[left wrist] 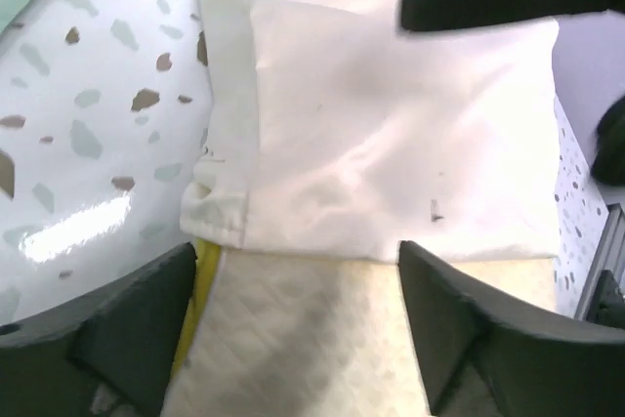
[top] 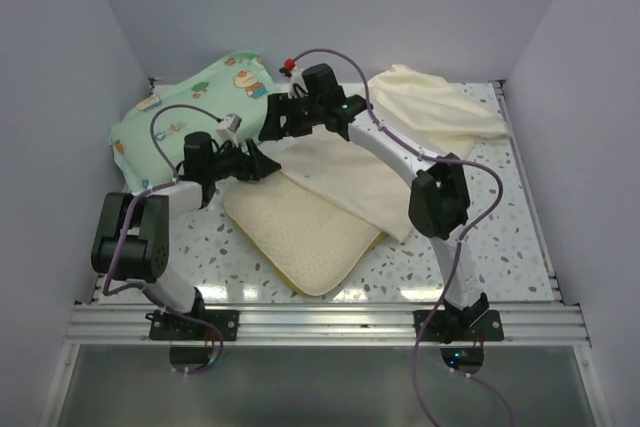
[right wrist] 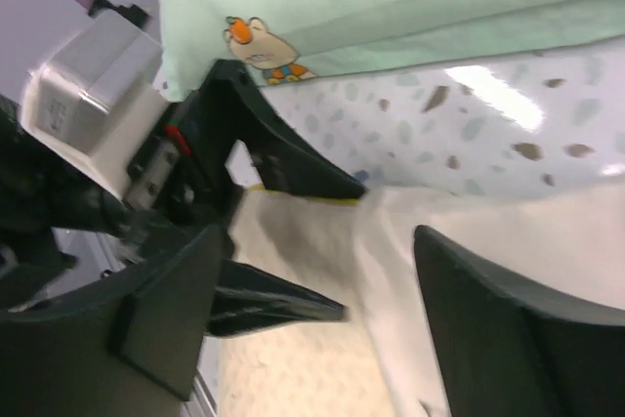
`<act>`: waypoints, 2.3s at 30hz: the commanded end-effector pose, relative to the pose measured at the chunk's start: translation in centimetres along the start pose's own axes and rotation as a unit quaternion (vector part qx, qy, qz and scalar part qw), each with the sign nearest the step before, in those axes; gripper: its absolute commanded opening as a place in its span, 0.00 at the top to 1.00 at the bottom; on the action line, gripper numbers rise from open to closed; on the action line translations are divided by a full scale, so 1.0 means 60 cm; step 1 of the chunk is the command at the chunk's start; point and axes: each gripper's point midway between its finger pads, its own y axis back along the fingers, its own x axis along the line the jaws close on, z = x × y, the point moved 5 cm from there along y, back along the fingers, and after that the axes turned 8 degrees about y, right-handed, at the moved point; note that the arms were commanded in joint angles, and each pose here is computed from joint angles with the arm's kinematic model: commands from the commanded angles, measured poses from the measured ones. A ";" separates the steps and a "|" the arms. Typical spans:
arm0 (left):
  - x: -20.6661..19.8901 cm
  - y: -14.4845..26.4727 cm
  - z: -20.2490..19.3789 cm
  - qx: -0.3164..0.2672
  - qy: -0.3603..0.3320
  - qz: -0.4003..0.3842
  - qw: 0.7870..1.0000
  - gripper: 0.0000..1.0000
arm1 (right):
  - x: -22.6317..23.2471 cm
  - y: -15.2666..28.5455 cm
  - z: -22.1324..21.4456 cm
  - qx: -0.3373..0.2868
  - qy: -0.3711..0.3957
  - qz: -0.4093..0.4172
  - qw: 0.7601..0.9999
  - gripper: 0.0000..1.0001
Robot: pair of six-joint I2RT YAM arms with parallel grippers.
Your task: Put the pillow into the pillowcase
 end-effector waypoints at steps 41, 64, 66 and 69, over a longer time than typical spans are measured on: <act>-0.287 -0.111 -0.295 0.330 -0.357 -0.060 0.872 1.00 | -0.238 0.463 -0.372 0.105 -0.147 -0.229 0.956 0.23; -0.281 -0.142 -0.247 0.307 -0.285 -0.081 0.904 1.00 | -0.337 0.357 -0.342 0.086 -0.192 -0.190 0.959 1.00; -0.283 -0.146 -0.218 0.282 -0.240 -0.079 0.925 1.00 | -0.313 0.369 -0.332 0.081 -0.184 -0.172 0.964 1.00; -0.299 -0.139 -0.153 0.208 -0.200 -0.105 0.952 1.00 | -0.230 0.392 -0.292 0.057 -0.157 -0.112 0.980 1.00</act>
